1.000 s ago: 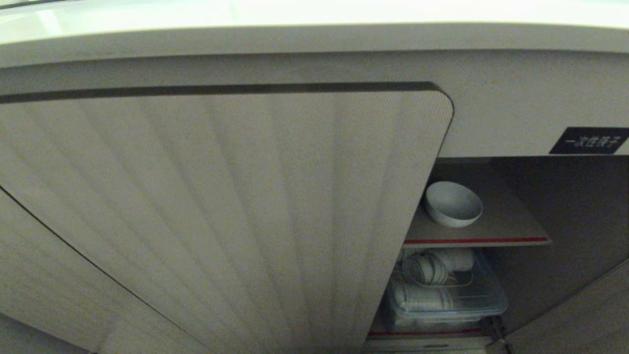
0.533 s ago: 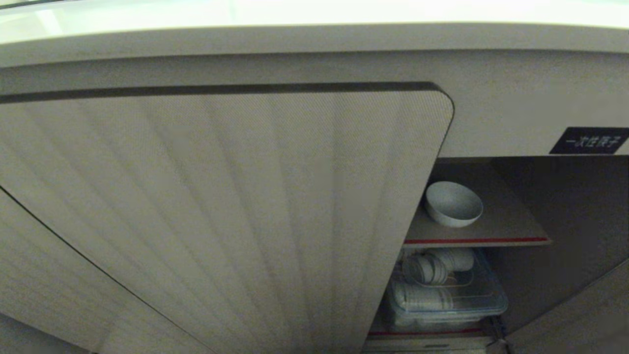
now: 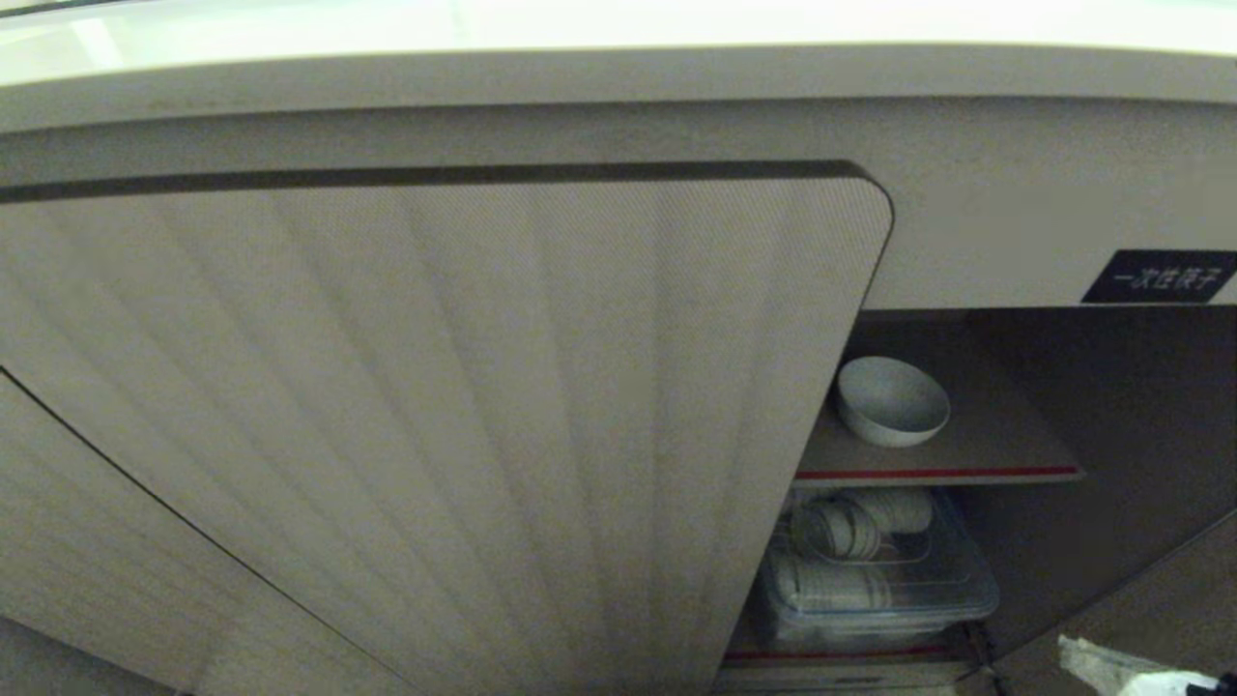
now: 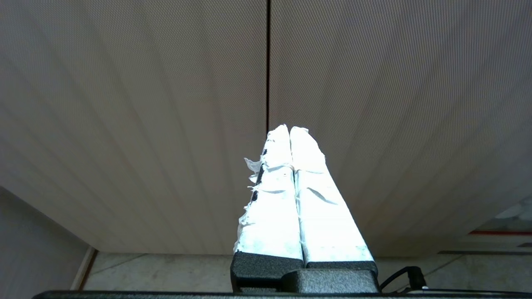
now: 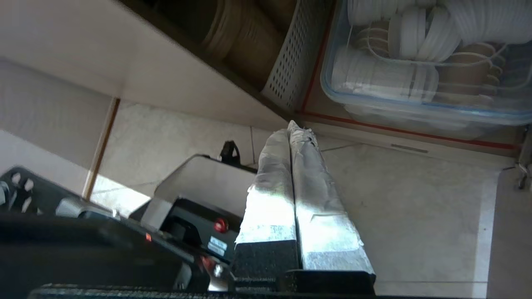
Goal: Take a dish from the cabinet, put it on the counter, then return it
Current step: Take the bowl from the cabinet
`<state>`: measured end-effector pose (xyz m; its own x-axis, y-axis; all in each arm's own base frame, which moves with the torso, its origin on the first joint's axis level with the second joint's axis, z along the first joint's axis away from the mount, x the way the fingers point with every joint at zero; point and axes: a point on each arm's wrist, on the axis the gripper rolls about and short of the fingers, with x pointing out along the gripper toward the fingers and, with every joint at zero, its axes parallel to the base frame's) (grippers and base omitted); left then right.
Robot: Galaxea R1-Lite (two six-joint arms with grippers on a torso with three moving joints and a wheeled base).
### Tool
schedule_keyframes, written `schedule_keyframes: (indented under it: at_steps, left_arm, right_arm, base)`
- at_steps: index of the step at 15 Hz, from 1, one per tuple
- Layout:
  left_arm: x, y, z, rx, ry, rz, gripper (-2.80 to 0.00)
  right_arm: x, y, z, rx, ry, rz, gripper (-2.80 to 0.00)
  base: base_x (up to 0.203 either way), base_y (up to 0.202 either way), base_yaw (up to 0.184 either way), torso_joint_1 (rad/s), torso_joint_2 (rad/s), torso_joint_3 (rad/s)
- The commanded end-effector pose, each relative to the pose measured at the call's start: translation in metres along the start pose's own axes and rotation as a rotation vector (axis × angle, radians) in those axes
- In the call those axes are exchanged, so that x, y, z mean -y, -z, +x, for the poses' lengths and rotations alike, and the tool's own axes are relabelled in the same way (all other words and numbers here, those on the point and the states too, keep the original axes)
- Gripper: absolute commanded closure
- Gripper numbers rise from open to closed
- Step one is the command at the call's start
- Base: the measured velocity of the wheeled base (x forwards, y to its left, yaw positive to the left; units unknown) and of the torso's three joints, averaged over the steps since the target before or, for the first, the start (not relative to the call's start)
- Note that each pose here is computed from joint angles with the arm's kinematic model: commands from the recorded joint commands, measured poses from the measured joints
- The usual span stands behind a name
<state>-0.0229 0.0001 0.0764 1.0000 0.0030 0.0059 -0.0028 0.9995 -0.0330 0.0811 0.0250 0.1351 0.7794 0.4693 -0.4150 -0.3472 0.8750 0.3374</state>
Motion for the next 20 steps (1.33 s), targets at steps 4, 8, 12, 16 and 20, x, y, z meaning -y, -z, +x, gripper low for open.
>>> schedule_keyframes:
  at_steps: [4,8,12,16,20]
  left_arm:
    - [0.0,0.0,0.0,0.002,0.0,-0.001,0.0]
    - [0.0,0.0,0.0,-0.001,0.0,-0.001,0.0]
    - [0.0,0.0,0.0,0.0,0.0,-0.001,0.0]
    - [0.0,0.0,0.0,-0.001,0.0,-0.001,0.0]
    - [0.0,0.0,0.0,0.0,0.0,-0.001,0.0]
  right_arm:
    - [0.009,-0.017,0.028,-0.044,0.079,0.037,0.0]
    - [0.018,-0.028,0.052,-0.009,0.126,0.036,0.0]
    - [0.021,-0.046,0.063,0.079,0.196,0.018,0.0]
    - [0.026,-0.052,0.07,0.087,0.259,0.025,0.0]
    - [0.032,-0.062,0.076,0.108,0.279,0.03,0.0]
  base:
    - [0.0,0.0,0.0,0.0,0.0,0.0]
    - [0.0,0.0,0.0,0.0,0.0,0.0]
    - [0.0,0.0,0.0,0.0,0.0,0.0]
    - [0.0,0.0,0.0,0.0,0.0,0.0]
    - [0.0,0.0,0.0,0.0,0.0,0.0]
